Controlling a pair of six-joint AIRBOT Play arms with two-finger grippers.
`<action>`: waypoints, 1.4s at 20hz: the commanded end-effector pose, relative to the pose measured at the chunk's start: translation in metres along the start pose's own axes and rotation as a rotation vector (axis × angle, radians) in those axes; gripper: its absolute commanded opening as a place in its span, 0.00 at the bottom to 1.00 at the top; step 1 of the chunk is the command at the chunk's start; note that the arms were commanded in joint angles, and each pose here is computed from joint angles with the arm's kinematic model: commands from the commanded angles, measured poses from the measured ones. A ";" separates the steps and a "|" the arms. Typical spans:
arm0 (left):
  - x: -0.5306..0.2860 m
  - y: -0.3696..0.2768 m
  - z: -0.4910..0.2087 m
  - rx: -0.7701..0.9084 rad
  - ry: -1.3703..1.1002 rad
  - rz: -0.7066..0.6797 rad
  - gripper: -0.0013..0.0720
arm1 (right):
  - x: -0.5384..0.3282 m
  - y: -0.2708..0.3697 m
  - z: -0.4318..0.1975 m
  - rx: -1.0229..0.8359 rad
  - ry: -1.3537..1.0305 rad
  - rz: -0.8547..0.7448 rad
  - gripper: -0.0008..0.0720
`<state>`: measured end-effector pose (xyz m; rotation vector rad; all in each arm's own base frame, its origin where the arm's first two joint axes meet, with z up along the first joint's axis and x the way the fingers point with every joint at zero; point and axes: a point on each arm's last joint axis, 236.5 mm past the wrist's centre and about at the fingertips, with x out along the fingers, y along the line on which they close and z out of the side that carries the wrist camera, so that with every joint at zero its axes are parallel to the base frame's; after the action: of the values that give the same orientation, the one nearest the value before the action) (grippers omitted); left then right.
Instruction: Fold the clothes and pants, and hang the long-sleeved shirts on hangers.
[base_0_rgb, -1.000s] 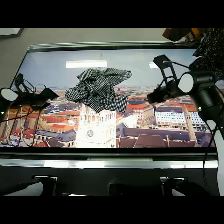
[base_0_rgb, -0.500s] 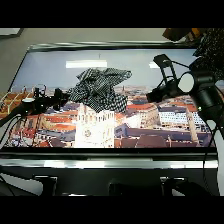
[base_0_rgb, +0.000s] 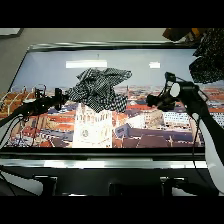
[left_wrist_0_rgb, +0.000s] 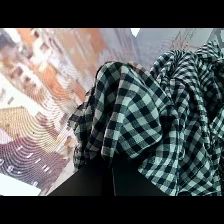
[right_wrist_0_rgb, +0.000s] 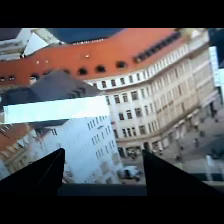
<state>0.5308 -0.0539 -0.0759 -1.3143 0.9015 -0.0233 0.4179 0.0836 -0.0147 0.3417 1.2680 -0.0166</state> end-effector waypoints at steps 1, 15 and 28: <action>0.000 0.000 -0.002 0.008 0.009 0.001 0.05 | 0.051 0.057 0.002 0.275 0.099 0.358 0.77; -0.003 -0.006 -0.006 0.017 0.025 -0.012 0.05 | 0.118 0.146 -0.043 0.285 0.207 0.538 0.77; -0.158 -0.211 -0.002 0.547 -0.226 -0.225 0.05 | -0.139 0.153 0.094 0.071 -0.403 0.712 0.05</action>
<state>0.5294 -0.0458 0.0978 -0.9663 0.6655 -0.2188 0.4948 0.2072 0.0814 0.8463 0.8916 0.4143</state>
